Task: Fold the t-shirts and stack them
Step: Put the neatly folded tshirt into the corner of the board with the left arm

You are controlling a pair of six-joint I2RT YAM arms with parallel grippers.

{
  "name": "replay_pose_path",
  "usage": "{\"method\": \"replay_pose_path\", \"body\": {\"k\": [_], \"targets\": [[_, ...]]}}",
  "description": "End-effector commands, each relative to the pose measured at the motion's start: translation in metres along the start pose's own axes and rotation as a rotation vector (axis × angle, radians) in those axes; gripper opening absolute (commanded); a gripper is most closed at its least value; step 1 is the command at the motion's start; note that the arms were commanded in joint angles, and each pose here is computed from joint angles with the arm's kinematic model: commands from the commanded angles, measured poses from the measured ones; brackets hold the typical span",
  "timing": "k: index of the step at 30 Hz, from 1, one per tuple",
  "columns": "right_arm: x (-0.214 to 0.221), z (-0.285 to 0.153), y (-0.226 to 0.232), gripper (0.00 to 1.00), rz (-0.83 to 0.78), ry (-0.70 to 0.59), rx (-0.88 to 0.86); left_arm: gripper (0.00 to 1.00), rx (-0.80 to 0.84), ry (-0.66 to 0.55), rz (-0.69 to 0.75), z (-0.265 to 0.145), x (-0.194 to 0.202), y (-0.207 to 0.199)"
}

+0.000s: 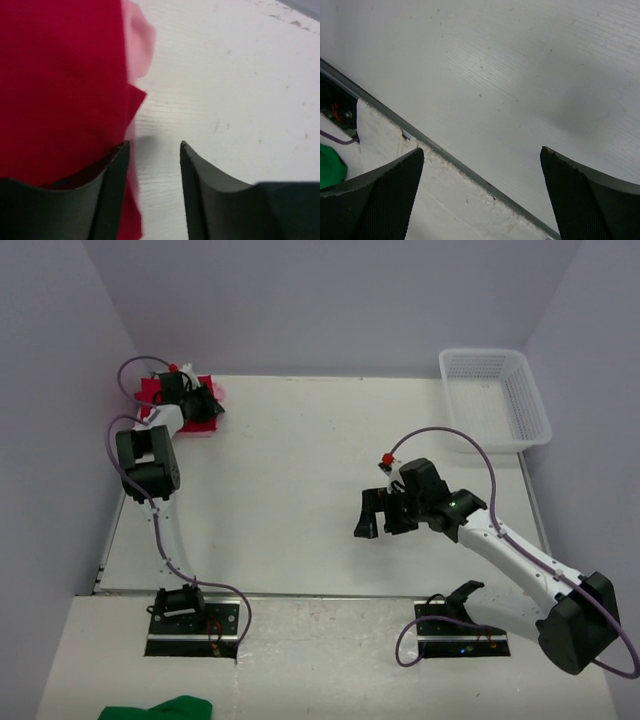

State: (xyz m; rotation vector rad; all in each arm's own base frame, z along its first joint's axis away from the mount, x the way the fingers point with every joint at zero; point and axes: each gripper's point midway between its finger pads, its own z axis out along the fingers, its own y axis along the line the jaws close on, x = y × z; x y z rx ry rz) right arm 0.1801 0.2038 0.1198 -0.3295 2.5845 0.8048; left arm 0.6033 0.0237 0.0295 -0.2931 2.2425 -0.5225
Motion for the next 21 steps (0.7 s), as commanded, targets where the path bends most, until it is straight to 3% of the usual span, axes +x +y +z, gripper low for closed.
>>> {"method": "replay_pose_path", "body": {"k": [1, 2, 5, 8, 12, 15, 21], "targets": [[-0.027, 0.004, -0.002, 0.99, -0.039, -0.100, 0.034, 0.51, 0.065, -0.046, 0.093, -0.029, -0.035, -0.065], [-0.035, 0.003, 0.000, 0.99, -0.046, -0.131, 0.039, 0.70, 0.085, -0.096, 0.133, -0.044, -0.057, -0.087], [-0.049, -0.002, 0.007, 0.99, -0.045, -0.177, 0.027, 1.00, 0.156, -0.195, 0.250, -0.079, -0.091, -0.150], [-0.062, -0.005, 0.013, 0.99, -0.058, -0.217, 0.015, 1.00, 0.221, -0.288, 0.310, -0.125, -0.119, -0.197], [-0.072, -0.007, 0.019, 0.99, -0.068, -0.250, 0.025, 1.00, 0.383, -0.317, 0.330, -0.178, -0.116, -0.261], [-0.074, -0.012, 0.029, 0.99, -0.097, -0.285, -0.003, 1.00, 0.467, -0.308, 0.362, -0.213, -0.088, -0.299], [-0.096, -0.037, 0.040, 0.99, -0.129, -0.417, -0.010, 1.00, 0.469, -0.285, 0.397, -0.263, -0.015, -0.317]]}}
